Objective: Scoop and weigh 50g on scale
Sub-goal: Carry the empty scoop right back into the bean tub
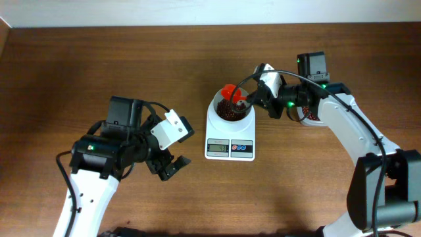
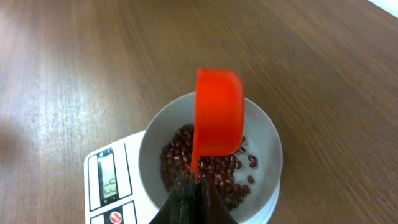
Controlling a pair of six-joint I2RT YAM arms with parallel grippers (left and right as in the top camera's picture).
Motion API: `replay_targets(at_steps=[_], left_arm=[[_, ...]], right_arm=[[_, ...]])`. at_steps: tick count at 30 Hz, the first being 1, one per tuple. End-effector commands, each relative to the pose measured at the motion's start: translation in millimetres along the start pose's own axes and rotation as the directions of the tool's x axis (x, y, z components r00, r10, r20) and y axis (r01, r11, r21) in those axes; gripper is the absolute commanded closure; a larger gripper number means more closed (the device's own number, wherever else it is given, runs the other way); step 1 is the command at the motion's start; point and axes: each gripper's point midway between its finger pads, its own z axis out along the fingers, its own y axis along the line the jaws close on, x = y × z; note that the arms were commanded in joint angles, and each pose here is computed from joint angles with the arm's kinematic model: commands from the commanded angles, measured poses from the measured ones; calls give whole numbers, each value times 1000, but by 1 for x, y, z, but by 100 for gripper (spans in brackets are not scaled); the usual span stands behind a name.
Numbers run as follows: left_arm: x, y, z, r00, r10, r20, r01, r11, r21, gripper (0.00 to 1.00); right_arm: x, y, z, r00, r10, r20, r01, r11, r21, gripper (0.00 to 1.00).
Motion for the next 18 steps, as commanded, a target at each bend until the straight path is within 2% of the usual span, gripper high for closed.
replay_targets(at_steps=[1, 5, 9, 12, 15, 18], left_arm=[[-6, 3, -5, 999, 26, 19, -26, 1000, -11, 1], [-6, 3, -5, 999, 26, 19, -26, 1000, -11, 1], [-6, 3, -5, 999, 26, 20, -26, 1000, -11, 1], [-6, 3, -5, 999, 27, 20, -26, 1000, -11, 1], [-6, 3, -5, 999, 26, 19, -26, 1000, -11, 1], [-6, 3, -5, 999, 26, 20, -26, 1000, -11, 1]], right_arm=[[-11, 9, -2, 998, -7, 64, 11, 998, -62, 96], [-21, 6, -22, 991, 70, 116, -63, 996, -69, 96], [-31, -15, -74, 975, 132, 180, -142, 989, 44, 96], [-35, -27, -118, 947, 219, 236, -253, 960, 123, 96], [-18, -36, -158, 929, 280, 240, -335, 913, 232, 96], [20, -50, -185, 883, 421, 208, -469, 808, 356, 96]])
